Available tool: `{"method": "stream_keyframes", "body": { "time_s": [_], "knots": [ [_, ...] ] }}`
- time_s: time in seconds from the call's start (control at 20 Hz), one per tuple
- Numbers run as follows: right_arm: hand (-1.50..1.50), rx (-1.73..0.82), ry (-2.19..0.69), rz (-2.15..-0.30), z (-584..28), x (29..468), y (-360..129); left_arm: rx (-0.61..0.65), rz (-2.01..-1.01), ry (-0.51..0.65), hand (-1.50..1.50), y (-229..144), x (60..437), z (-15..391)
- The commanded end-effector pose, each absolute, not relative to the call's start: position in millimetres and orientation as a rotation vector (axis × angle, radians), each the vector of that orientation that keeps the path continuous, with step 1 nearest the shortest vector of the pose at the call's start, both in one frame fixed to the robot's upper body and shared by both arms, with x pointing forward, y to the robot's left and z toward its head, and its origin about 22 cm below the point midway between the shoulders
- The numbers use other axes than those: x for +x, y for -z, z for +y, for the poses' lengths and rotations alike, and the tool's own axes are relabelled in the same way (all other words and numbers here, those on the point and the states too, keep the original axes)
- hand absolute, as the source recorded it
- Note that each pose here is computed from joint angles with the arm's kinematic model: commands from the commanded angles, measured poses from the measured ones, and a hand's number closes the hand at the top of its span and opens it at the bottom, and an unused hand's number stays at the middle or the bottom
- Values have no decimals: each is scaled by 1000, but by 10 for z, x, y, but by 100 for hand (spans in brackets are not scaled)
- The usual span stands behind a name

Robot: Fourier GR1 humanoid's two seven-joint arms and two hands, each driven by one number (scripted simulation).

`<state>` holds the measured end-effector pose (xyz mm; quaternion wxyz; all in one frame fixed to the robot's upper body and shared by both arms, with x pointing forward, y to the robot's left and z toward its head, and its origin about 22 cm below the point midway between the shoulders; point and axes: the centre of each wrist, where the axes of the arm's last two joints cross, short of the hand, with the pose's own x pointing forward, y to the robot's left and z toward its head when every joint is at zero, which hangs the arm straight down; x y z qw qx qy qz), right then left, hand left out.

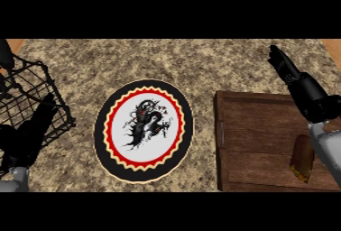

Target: Pick the sweet potato from the tray and place it in the plate

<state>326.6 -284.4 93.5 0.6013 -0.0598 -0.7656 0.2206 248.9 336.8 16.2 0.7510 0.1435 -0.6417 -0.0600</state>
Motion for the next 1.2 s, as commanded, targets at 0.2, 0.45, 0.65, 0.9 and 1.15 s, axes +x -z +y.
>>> {"method": "stream_keyframes", "body": {
  "time_s": [0.2, 0.45, 0.65, 0.9, 1.15],
  "knots": [
    [-150, -633, -36, -1583, -2820, 3452, -701, 288, -1574, 186, 0, -439, 2711, 3039],
    [150, -1142, -533, -1190, -3509, 3150, -277, 256, -1565, 199, 0, -493, 2675, 3033],
    [-150, -1126, -320, -1179, -2801, 2954, 340, 247, -1554, 194, 0, -425, 2725, 2859],
    [-150, -1308, -496, -1126, -2767, 2885, 367, 258, -1549, 185, 0, -390, 2779, 2783],
    [-150, -1441, -556, -1160, -2412, 3055, -5, 302, -1543, 164, 0, -372, 2720, 2827]
  ]
}}
